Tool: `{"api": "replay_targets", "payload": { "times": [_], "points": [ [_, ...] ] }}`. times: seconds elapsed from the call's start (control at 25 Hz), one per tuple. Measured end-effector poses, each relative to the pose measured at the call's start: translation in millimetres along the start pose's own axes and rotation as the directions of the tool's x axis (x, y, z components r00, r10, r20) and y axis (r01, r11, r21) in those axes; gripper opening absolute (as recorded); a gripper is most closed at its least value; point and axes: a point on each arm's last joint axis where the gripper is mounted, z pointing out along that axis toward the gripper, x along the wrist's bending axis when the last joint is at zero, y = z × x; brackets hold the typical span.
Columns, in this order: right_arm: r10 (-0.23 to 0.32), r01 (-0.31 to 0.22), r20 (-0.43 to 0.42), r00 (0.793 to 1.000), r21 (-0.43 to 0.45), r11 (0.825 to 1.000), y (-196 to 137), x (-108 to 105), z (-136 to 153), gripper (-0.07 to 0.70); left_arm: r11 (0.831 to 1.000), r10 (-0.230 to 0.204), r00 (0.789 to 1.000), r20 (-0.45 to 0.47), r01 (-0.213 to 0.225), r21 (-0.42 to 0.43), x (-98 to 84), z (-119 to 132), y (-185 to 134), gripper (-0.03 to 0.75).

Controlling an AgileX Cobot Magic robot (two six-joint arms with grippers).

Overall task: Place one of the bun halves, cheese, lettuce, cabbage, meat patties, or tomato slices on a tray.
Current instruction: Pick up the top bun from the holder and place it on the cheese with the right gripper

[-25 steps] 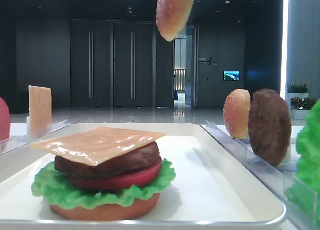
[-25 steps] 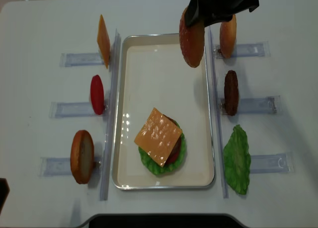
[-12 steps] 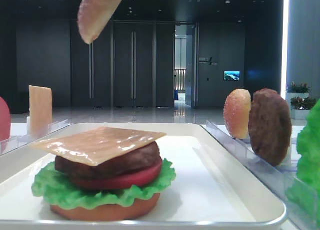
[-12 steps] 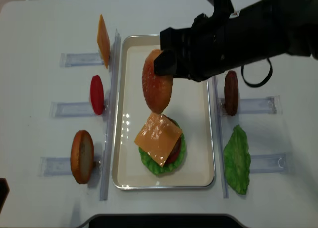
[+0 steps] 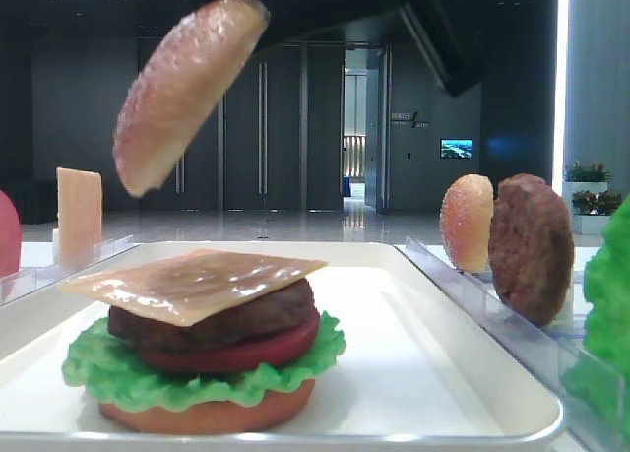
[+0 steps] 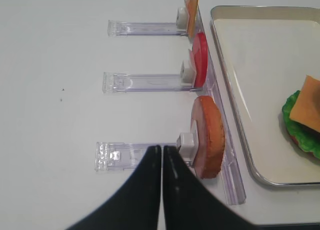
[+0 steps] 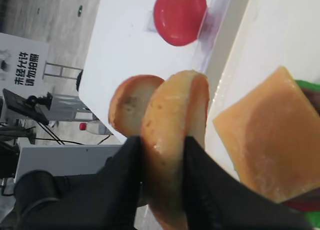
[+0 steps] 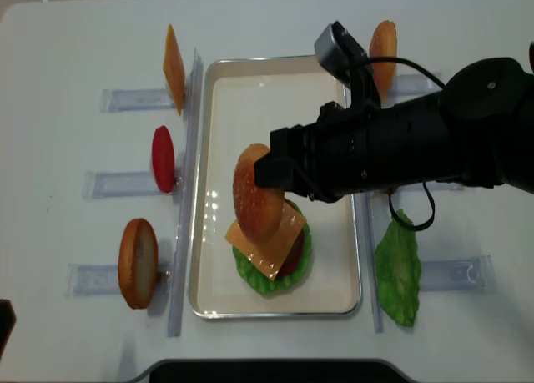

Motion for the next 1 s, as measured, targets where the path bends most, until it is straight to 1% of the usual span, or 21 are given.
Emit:
{"api": "replay_targets", "payload": {
  "times": [0.16, 0.4, 0.64, 0.8, 1.0],
  "points": [
    [0.029, -0.030, 0.012, 1.000, 0.032, 0.999, -3.6, -11.3, 10.4, 0.181, 1.000, 0.000, 1.000, 0.000, 0.000, 0.000, 0.0, 0.0, 0.0, 0.000],
    [0.057, -0.057, -0.016, 0.998, 0.034, 0.998, -2.9, -16.3, 19.1, 0.181, 1.000, 0.000, 1.000, 0.000, 0.000, 0.000, 0.0, 0.0, 0.0, 0.000],
    [0.093, -0.093, -0.003, 0.996, 0.054, 0.994, -4.6, -25.6, 28.4, 0.181, 1.000, 0.000, 1.000, 0.000, 0.000, 0.000, 0.0, 0.0, 0.0, 0.000],
    [0.102, -0.102, -0.001, 0.995, 0.054, 0.993, -4.6, -27.0, 29.7, 0.181, 1.000, 0.000, 1.000, 0.000, 0.000, 0.000, 0.0, 0.0, 0.0, 0.000],
    [0.100, -0.100, 0.001, 0.995, 0.052, 0.994, -4.4, -27.2, 29.7, 0.181, 1.000, 0.000, 1.000, 0.000, 0.000, 0.000, 0.0, 0.0, 0.0, 0.000]
  ]
}}
